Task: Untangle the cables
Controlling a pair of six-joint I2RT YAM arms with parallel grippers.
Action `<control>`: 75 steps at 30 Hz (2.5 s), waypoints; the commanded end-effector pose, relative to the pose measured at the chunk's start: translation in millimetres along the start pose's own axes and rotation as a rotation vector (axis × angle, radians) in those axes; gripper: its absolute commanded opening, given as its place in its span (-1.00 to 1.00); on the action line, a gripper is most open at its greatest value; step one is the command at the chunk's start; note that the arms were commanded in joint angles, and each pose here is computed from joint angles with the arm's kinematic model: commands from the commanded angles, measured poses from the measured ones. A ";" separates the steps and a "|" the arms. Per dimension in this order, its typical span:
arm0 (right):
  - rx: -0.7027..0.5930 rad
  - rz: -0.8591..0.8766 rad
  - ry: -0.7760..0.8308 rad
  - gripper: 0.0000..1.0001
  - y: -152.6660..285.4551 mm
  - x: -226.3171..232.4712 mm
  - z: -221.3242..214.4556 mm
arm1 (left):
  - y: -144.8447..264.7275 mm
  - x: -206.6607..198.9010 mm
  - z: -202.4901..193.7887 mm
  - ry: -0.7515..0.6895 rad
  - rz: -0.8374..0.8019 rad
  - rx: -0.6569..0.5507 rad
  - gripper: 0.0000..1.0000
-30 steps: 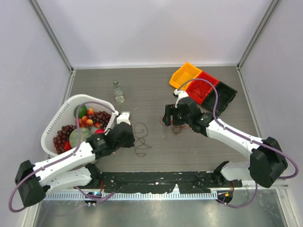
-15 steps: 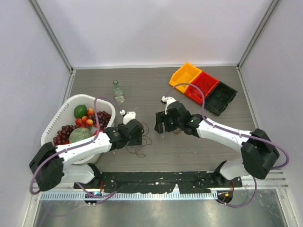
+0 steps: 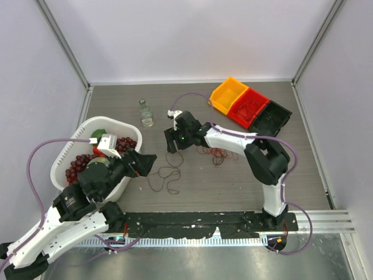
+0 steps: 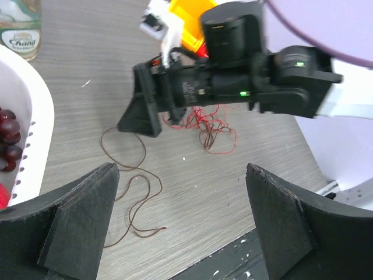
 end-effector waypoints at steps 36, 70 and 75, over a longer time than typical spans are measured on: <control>0.100 -0.011 0.210 0.42 31.3 51.6 -47.6 | 4.6 -6.1 13.9 0.016 -0.039 -0.067 0.88; 0.236 -0.046 0.621 -0.15 2.6 69.1 -110.0 | 17.8 -5.5 24.8 0.039 -0.053 -0.114 0.88; 0.152 -0.195 0.583 -0.98 2.3 60.0 -99.0 | 19.8 -4.6 26.6 0.040 -0.049 -0.124 0.89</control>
Point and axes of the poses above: each gripper's point midway between its finger pads, its own y axis back along the fingers, its own x axis along the line the jaws close on, z = x × y, the point moved 7 cm from there along y, back along the fingers, and after that the axes turned 4 degrees about y, right-handed, at the moved point
